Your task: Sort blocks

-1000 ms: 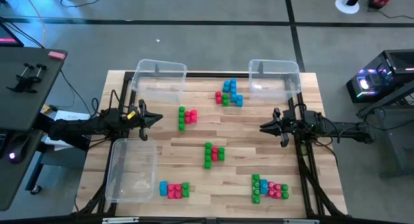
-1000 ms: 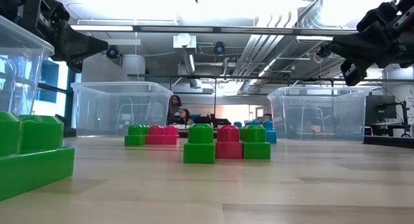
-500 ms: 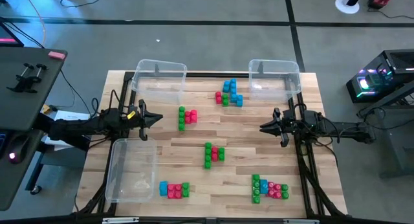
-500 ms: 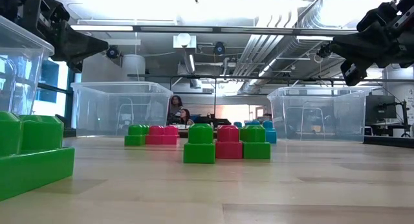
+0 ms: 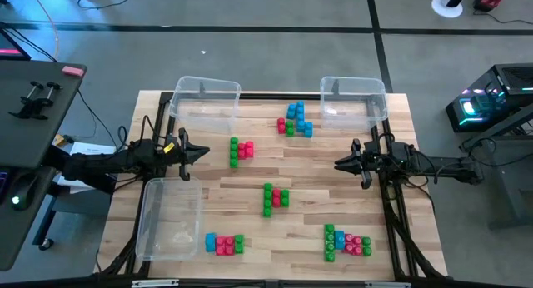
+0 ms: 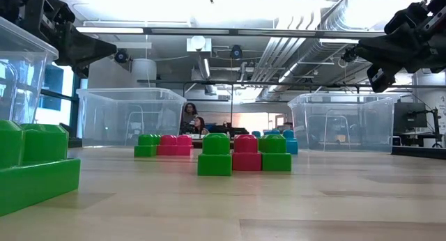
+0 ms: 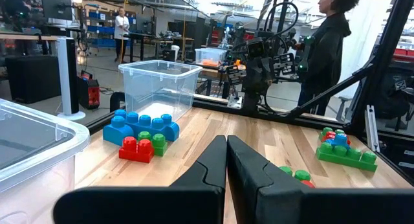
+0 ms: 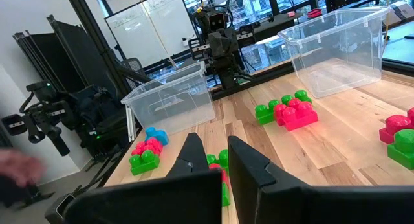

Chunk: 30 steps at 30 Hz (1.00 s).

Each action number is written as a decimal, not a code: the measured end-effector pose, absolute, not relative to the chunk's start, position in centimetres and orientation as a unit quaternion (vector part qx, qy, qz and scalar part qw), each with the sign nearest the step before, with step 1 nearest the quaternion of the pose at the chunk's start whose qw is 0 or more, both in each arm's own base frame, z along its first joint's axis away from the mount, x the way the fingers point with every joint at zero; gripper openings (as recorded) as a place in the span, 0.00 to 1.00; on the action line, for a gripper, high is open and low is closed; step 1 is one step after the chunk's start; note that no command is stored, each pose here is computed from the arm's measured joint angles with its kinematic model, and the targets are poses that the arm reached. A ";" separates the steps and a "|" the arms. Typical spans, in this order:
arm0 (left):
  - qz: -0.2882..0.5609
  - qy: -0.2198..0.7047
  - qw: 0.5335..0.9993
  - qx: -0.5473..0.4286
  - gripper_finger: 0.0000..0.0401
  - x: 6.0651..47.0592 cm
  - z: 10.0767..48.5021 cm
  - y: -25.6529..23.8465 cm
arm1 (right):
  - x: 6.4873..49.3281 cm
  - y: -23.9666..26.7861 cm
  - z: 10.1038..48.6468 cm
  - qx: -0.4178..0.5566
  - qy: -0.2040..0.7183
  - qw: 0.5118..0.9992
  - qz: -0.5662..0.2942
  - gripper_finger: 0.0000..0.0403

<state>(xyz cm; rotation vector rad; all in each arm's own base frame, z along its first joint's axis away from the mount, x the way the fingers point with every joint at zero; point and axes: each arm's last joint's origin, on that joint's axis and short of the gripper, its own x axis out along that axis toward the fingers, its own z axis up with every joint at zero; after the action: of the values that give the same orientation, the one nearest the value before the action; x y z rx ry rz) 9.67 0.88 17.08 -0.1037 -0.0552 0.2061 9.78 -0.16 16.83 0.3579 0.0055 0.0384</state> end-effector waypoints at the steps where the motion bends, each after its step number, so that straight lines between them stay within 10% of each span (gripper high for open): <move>1: 0.103 -0.027 0.993 -0.052 0.00 9.7 17.1 0.9 | 9.8 -0.2 16.8 0.178 0.003 0.984 0.019 0.00; 14: 0.136 -0.050 0.989 -0.038 0.00 9.6 17.5 1.1 | 9.8 -0.2 16.8 0.178 0.003 0.984 0.019 0.00; 25: 0.161 -0.401 0.841 -0.326 0.00 7.0 22.8 1.8 | 9.8 -0.2 16.8 0.178 0.003 0.984 0.019 0.00; 30: 0.083 -0.328 0.873 -0.351 0.00 8.2 26.0 1.4 | 9.8 -0.2 16.8 0.178 0.003 0.984 0.019 0.00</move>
<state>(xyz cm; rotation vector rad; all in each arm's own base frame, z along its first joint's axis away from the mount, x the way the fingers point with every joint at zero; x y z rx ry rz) 8.22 1.36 26.01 -0.7342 -0.6852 0.1732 9.78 -0.16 16.83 0.3578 0.0056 0.0385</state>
